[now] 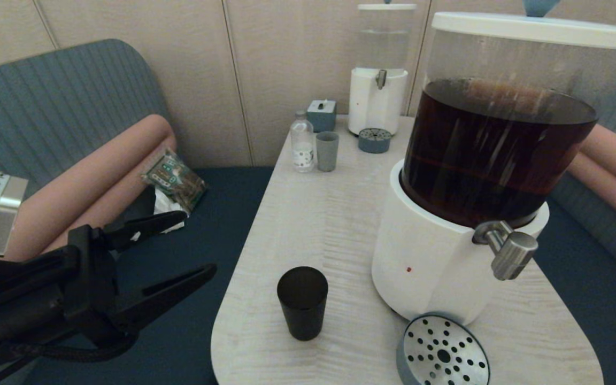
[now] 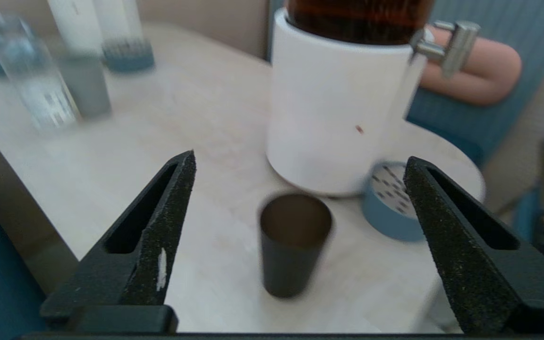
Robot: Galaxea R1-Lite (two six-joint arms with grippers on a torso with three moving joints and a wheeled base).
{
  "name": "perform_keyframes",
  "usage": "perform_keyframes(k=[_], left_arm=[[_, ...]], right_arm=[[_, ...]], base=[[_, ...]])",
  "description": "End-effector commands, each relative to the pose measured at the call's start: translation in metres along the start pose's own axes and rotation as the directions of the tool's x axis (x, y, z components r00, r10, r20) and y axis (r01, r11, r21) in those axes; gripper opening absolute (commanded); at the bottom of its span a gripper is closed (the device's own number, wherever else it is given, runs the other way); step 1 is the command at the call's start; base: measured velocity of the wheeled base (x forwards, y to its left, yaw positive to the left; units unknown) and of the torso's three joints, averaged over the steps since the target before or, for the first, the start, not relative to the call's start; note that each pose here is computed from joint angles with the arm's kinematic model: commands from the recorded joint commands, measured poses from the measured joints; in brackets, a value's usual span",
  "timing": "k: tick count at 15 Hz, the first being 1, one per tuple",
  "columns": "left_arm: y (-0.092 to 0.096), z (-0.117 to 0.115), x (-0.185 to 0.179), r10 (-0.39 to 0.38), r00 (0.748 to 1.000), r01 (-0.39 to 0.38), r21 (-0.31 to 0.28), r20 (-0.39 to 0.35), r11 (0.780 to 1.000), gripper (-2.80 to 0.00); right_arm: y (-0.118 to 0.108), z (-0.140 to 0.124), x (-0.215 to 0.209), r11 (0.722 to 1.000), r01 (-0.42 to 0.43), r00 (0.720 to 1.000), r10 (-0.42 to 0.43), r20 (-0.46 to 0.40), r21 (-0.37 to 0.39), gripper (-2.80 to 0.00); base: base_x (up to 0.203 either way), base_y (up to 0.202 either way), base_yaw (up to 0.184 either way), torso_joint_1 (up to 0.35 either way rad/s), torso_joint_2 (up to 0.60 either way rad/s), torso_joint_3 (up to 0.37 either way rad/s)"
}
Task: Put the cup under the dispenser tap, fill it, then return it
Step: Pick up the cup
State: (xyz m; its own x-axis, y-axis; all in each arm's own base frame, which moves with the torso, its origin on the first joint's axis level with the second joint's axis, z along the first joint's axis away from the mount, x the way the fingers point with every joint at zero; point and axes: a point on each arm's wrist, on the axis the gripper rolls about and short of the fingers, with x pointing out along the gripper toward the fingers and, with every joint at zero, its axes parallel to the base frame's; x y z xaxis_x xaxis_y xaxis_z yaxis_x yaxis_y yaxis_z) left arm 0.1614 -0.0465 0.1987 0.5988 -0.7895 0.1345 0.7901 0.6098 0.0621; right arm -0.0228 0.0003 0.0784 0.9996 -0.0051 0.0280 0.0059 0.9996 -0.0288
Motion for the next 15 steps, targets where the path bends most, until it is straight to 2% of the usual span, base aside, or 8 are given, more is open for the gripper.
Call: perform_keyframes(k=[1, 4, 8, 11, 12, 13, 15], left_arm=[[0.006, -0.011, 0.004, 0.003, 1.0, -0.003, -0.01, -0.01, 1.0, 0.0], [0.005, -0.017, 0.003, 0.005, 0.999, -0.006, -0.031, -0.032, 0.999, 0.0], [0.003, -0.034, -0.002, 0.014, 0.995, -0.024, -0.096, -0.096, 0.995, 0.0], [0.007, -0.044, 0.0, 0.068, 0.99, -0.084, -0.13, -0.126, 0.988, 0.0], [0.005, -0.047, -0.002, 0.063, 0.989, -0.081, -0.136, -0.133, 0.987, 0.0], [0.003, -0.049, -0.003, 0.032, 0.992, -0.049, -0.132, -0.123, 0.99, 0.0], [0.002, -0.059, -0.003, -0.077, 0.989, 0.056, -0.157, -0.126, 0.986, 0.0]], right_arm=[[0.0, -0.003, 0.001, 1.0, -0.001, 1.0, 0.001, -0.008, 0.0, -2.8], [0.0, -0.003, 0.001, 1.0, -0.001, 1.0, 0.001, -0.008, 0.0, -2.8], [0.0, -0.003, 0.001, 1.0, -0.002, 1.0, 0.002, -0.008, 0.0, -2.8], [0.0, -0.003, 0.001, 1.0, -0.001, 1.0, 0.001, -0.008, 0.0, -2.8], [0.0, -0.003, 0.001, 1.0, -0.001, 1.0, 0.001, -0.008, 0.0, -2.8], [0.0, -0.003, 0.001, 1.0, 0.0, 1.0, 0.0, -0.008, 0.0, -2.8], [0.0, -0.003, 0.001, 1.0, -0.001, 1.0, 0.001, -0.008, 0.0, -2.8]], base=[[0.0, 0.0, 0.0, 0.0, 0.0, 0.0], [0.0, 0.0, 0.0, 0.0, 0.0, 0.0], [0.0, 0.0, 0.0, 0.0, 0.0, 0.0], [0.0, 0.0, 0.0, 0.0, 0.0, 0.0], [0.0, 0.0, 0.0, 0.0, 0.0, 0.0], [0.0, 0.0, 0.0, 0.0, 0.0, 0.0], [0.0, 0.0, 0.0, 0.0, 0.0, 0.0]])
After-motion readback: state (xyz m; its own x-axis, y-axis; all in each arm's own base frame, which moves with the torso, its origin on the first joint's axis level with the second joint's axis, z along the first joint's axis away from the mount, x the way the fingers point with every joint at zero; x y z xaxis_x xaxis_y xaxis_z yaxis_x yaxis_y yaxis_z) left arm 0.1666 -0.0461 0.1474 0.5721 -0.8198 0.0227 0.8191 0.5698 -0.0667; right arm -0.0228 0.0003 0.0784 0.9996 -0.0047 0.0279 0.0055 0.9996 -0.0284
